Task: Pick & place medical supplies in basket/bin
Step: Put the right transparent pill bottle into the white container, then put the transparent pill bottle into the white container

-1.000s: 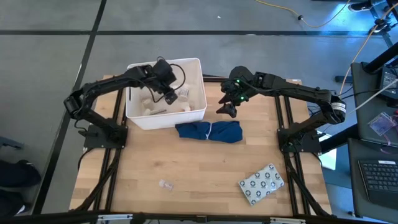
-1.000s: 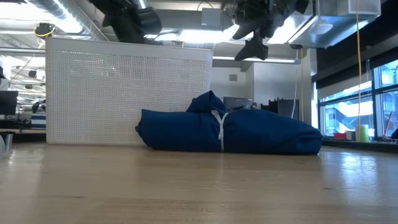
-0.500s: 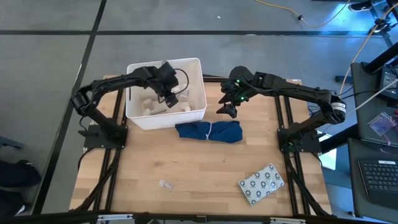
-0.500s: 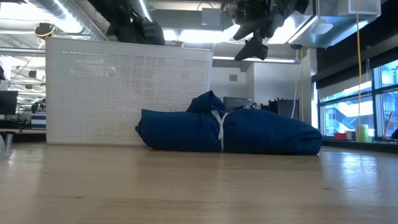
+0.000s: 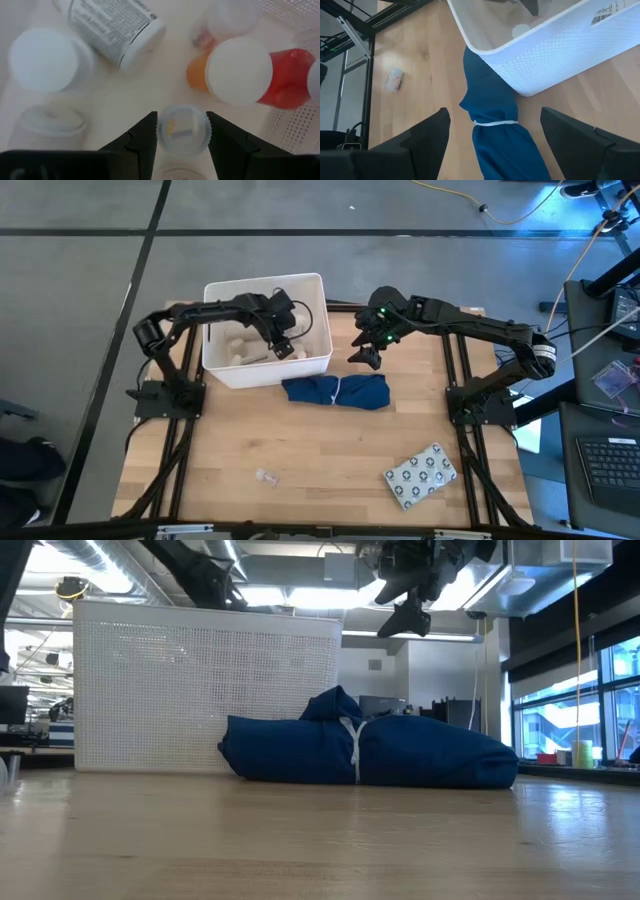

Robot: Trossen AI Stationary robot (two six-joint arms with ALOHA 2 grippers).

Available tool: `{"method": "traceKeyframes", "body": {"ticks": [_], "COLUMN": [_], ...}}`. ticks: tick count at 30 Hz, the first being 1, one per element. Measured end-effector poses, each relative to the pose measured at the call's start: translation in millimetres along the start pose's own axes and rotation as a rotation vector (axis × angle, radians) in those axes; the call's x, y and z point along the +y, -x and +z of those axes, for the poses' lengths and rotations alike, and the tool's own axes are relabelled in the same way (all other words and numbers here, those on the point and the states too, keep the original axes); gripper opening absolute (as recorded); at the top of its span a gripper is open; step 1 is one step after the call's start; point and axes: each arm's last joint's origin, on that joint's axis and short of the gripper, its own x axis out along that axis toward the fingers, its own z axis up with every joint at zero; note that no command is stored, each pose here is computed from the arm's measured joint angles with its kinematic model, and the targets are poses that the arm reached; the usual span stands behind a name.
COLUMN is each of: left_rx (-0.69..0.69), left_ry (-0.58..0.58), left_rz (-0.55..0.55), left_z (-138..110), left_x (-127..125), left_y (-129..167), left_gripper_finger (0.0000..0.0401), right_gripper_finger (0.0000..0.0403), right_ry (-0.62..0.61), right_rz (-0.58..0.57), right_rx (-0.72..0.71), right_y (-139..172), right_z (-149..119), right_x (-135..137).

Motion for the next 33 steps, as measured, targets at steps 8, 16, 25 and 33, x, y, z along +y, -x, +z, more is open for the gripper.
{"method": "traceKeyframes", "body": {"ticks": [8, 16, 25, 33], "left_rx": [-0.005, -0.040, -0.201, -0.563], "left_ry": [0.018, 0.036, 0.071, 0.095], "left_rz": [0.000, -0.001, -0.003, 0.002], "left_z": [2, 3, -2, -19], "left_x": [-2, -3, -10, -26], "left_y": [-6, 2, 54, 137], "left_gripper_finger": [0.0176, 0.0196, 0.0186, 0.0170], "right_gripper_finger": [0.0310, 0.0310, 0.0310, 0.0310], "right_ry": [-0.001, -0.003, -0.001, 0.001], "right_rz": [0.000, -0.001, -0.001, -0.001], "right_rx": [0.001, 0.005, 0.007, 0.007], "right_y": [0, 0, 0, 0], "right_z": [0, -1, -1, -1], "right_x": [0, 0, 0, 0]}}
